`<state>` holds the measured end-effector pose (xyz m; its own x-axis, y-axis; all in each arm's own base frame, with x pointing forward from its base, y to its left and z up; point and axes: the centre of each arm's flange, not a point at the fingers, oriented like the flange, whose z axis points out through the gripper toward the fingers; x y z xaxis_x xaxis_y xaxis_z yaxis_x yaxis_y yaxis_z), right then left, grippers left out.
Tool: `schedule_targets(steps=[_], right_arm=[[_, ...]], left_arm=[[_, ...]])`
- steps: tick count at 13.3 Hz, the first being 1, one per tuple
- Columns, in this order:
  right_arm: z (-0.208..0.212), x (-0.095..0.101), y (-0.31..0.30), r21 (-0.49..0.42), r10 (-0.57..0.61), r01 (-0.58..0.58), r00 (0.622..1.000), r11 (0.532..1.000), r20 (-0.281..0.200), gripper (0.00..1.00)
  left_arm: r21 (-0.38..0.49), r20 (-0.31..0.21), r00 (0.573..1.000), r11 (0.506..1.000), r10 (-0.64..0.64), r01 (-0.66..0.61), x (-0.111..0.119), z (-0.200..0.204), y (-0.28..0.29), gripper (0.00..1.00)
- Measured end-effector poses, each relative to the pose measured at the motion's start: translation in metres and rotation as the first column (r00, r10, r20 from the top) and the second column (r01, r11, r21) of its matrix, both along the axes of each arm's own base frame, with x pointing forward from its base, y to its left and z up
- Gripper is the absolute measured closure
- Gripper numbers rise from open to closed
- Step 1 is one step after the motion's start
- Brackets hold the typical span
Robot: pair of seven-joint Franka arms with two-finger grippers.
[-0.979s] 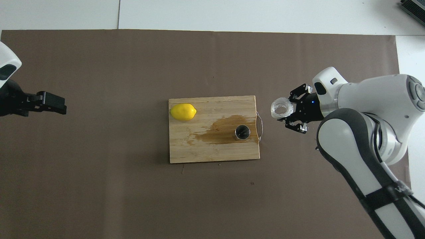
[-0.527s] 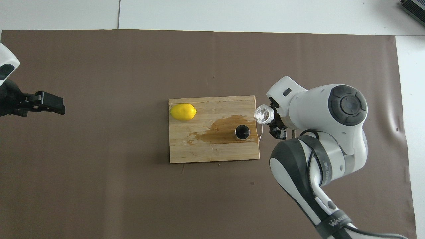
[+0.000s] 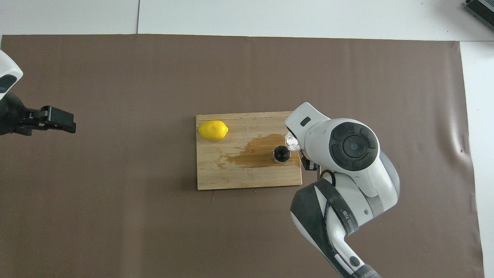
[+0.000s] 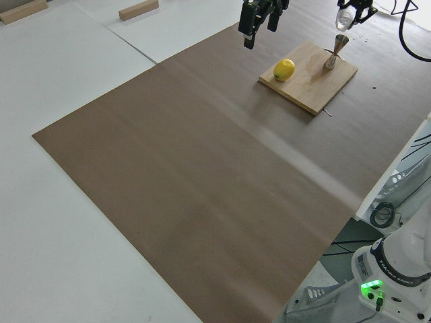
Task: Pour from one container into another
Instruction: 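Tilt the clear cup with the right gripper into the metal cup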
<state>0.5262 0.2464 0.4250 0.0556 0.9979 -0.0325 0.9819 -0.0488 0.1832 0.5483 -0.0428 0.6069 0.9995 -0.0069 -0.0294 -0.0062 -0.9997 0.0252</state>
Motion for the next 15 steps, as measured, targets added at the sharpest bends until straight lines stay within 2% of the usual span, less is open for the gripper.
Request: schedule_targets(steps=[8, 15], right_arm=[[-0.003, -0.02, 0.018, -0.126, 0.09, -0.083, 0.995, 0.989, 0.052, 0.5], [0.002, -0.039, 0.036, -0.207, 0.108, -0.081, 0.987, 0.975, 0.119, 0.5]], left_arm=[[0.0, 0.0, 1.0, 1.0, 0.0, 0.0, 0.0, 0.0, 0.0, 0.0], [0.0, 0.0, 1.0, 1.0, 0.0, 0.0, 0.0, 0.0, 0.0, 0.0]])
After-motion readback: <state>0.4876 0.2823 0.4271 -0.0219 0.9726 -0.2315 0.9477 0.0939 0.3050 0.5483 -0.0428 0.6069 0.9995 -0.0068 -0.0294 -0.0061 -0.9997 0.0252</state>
